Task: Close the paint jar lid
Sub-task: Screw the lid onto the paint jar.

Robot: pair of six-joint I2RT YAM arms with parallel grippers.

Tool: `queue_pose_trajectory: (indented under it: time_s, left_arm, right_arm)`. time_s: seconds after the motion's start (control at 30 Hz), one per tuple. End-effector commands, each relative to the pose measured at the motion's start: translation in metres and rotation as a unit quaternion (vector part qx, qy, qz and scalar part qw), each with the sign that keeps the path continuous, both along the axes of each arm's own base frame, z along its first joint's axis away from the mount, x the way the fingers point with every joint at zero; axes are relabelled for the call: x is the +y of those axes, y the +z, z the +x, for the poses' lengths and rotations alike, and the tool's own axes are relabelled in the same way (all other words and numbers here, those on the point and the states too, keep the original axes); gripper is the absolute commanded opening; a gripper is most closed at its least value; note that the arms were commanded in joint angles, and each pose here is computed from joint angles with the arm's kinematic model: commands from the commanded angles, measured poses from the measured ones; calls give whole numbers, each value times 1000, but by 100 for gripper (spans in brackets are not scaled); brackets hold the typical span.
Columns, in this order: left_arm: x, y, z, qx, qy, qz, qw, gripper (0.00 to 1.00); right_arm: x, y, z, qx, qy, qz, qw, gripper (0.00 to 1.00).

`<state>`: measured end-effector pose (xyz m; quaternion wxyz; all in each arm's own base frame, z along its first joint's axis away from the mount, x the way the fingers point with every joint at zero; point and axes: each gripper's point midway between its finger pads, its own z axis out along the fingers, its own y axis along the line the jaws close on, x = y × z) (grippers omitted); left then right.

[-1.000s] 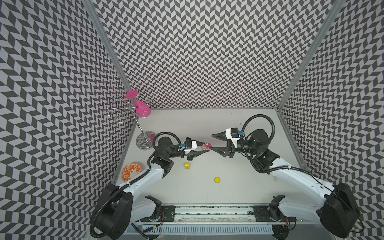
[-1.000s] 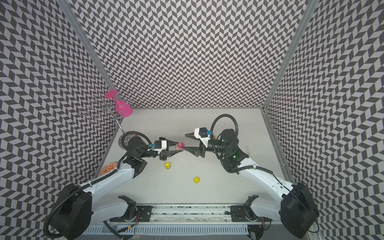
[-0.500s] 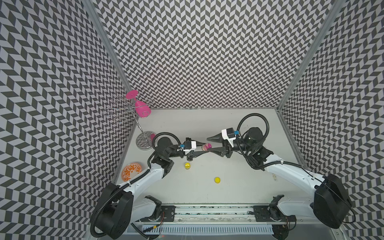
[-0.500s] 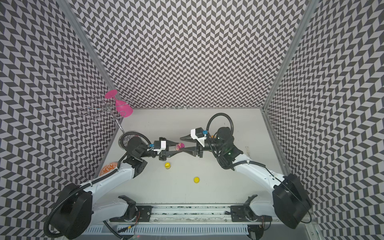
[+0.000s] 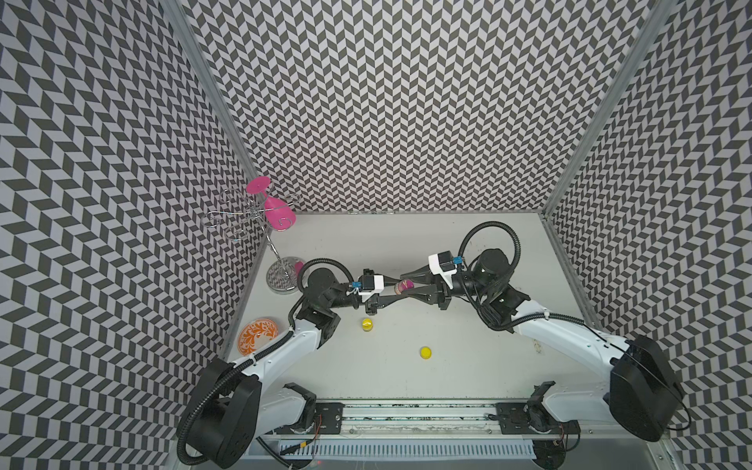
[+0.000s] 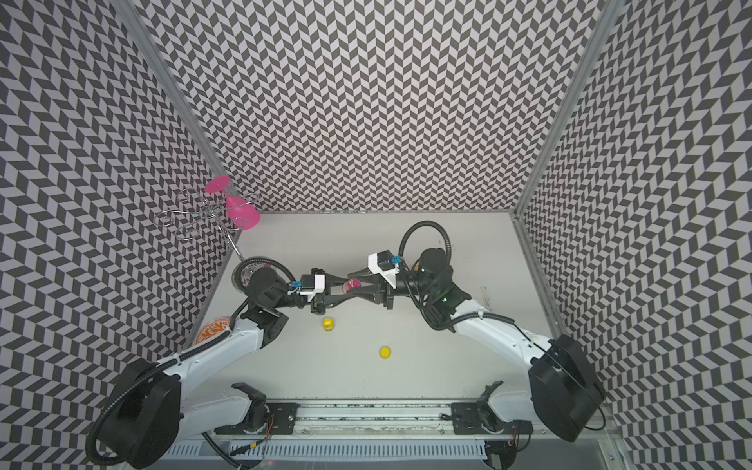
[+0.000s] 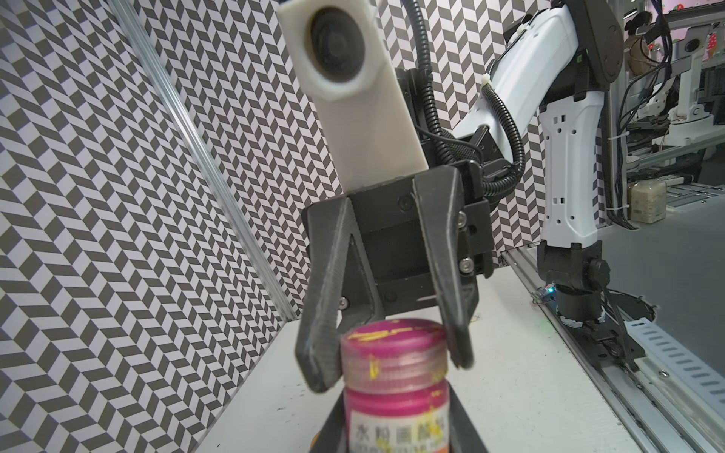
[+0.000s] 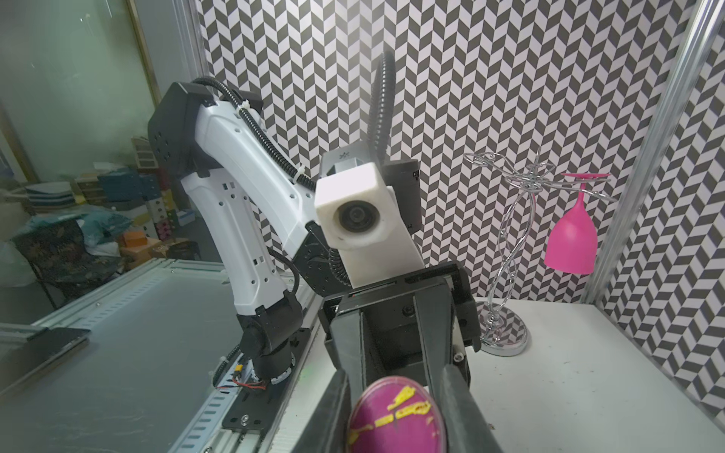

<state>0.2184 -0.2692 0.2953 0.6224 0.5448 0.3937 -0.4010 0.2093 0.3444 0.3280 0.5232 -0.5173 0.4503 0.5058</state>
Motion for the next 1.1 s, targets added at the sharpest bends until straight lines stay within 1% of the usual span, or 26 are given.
queue_pose_trajectory:
  time_s: [0.0, 0.1, 0.23, 0.43, 0.6, 0.7, 0.8, 0.9, 0.97, 1.07]
  left_arm:
    - [0, 15, 2, -24, 1, -11, 1000, 29]
    - [0, 17, 4, -26, 9, -13, 1000, 29]
    - [4, 22, 13, -37, 49, -21, 998, 28]
    - [11, 26, 25, -55, 110, -28, 992, 27]
    - [16, 31, 33, -74, 163, -32, 983, 27]
    - [22, 36, 36, -92, 204, -40, 974, 27]
    - [31, 44, 40, -112, 249, -51, 961, 27]
    - [44, 57, 45, -124, 304, -74, 942, 27]
    - [56, 69, 47, -132, 341, -97, 926, 27]
    - [68, 81, 50, -144, 377, -116, 908, 26]
  right_arm:
    - [4, 16, 1, -23, -4, 19, 1000, 19]
    - [5, 15, 4, -17, -14, 18, 1000, 11]
    - [6, 14, 15, 2, -42, 17, 999, 0]
    - [15, 6, 25, 35, -72, 8, 997, 0]
    - [24, 2, 30, 55, -99, 3, 994, 0]
    - [29, 0, 33, 69, -119, 1, 990, 0]
    - [35, -5, 40, 86, -148, -3, 985, 0]
    - [40, -10, 50, 113, -176, -4, 978, 0]
    - [44, -13, 56, 138, -193, -1, 971, 0]
    - [50, -18, 61, 165, -215, 2, 963, 0]
